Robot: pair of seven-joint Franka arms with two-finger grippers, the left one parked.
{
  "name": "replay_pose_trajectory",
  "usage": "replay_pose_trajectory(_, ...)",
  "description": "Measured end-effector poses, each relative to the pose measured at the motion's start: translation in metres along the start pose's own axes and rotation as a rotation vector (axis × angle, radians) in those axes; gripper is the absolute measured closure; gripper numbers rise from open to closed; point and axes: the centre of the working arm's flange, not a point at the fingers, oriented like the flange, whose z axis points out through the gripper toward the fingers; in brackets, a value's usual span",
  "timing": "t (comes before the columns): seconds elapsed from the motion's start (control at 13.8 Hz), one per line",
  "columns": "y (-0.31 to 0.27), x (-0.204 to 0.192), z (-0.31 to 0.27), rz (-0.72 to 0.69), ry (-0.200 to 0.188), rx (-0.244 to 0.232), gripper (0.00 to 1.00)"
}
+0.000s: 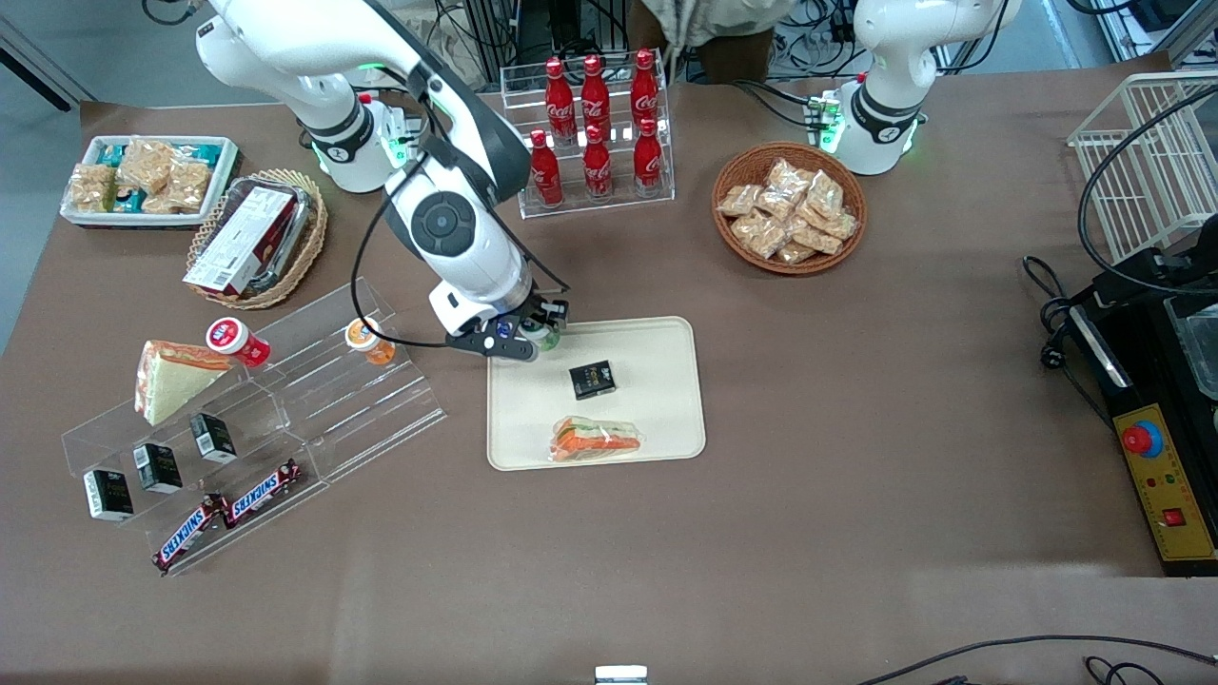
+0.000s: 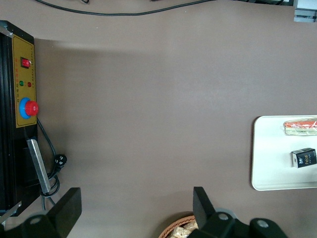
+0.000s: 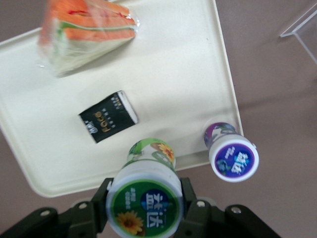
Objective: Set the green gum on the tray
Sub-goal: 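Lift the green gum bottle and carry it to the cream tray, then lower the green gum bottle onto the tray beside the blue bottle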
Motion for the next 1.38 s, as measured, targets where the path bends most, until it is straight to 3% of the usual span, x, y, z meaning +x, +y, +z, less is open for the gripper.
replay_pose_trajectory(0.22,0.011,0.000,0.037,-0.002,-0.002,-0.023,0.41)
replay_pose_trajectory(0.95,0.024,0.006,0.064,-0.012,0.009,-0.057,0.41)
replay_pose_trajectory(1.02,0.024,0.006,0.064,-0.008,0.010,-0.056,0.36)
replay_pose_trajectory(1.24,0.023,0.006,0.064,-0.001,0.011,-0.056,0.07)
replay_pose_trajectory(1.31,0.023,0.006,0.064,-0.001,0.011,-0.055,0.01)
replay_pose_trajectory(1.38,0.023,0.006,0.064,0.000,0.011,-0.055,0.01)
